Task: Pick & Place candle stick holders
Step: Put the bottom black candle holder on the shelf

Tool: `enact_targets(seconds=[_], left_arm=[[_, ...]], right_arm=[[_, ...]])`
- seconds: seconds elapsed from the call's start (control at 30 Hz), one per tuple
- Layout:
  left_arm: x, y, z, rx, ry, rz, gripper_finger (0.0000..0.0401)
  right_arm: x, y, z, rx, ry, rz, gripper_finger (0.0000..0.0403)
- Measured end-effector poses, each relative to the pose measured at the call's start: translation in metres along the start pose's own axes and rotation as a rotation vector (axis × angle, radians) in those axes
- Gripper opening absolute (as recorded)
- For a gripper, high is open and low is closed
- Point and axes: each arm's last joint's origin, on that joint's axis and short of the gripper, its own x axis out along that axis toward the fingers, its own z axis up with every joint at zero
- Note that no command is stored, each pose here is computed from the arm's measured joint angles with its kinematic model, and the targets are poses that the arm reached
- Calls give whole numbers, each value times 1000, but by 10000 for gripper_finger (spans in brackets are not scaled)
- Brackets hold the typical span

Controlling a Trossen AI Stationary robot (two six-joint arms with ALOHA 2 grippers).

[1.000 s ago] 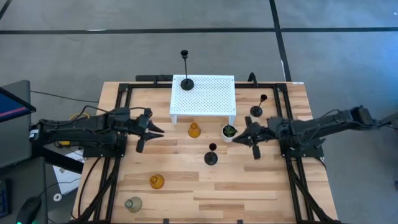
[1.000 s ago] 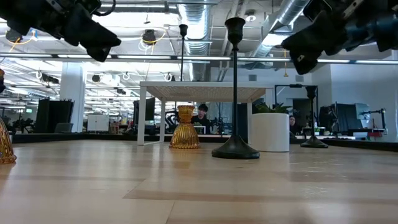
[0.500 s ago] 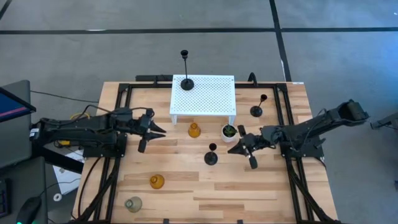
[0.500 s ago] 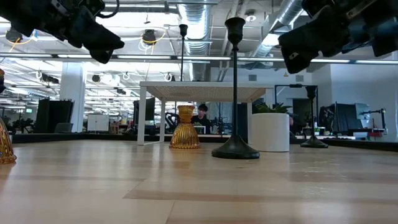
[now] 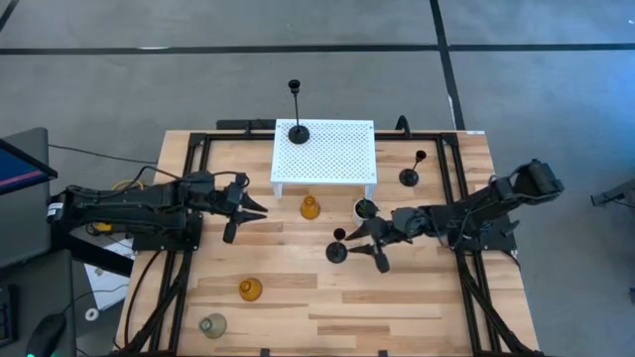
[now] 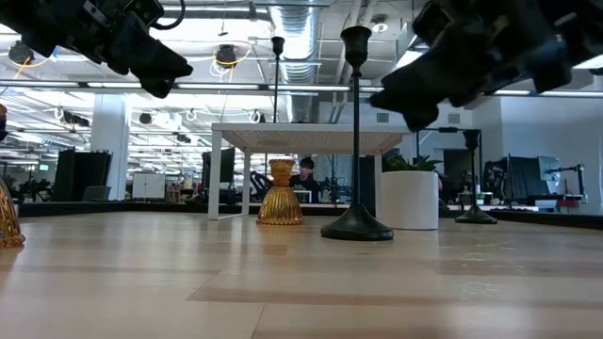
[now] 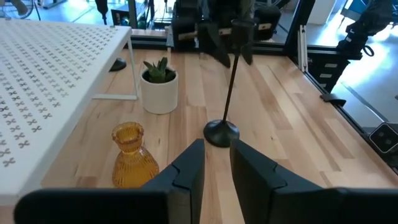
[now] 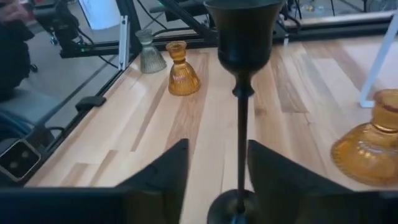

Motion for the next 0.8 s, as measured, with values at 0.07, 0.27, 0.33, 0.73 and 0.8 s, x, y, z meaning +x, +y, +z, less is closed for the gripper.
enact_targets(seconds=[0.07,0.27,0.33,0.73,0.8], left_arm=[[0,0,0,0,1,0,76],[0,0,0,0,0,0,76],[0,0,0,0,0,0,76],[0,0,0,0,-3,0,76],[0,0,0,-3,-5,0,76]], right_arm=[[7,0,0,7,14,-2,188],[25,0,-1,25,45,-8,242],[29,0,-2,30,55,-9,244],[33,0,2,30,47,-8,80],[33,0,2,30,50,-9,44]])
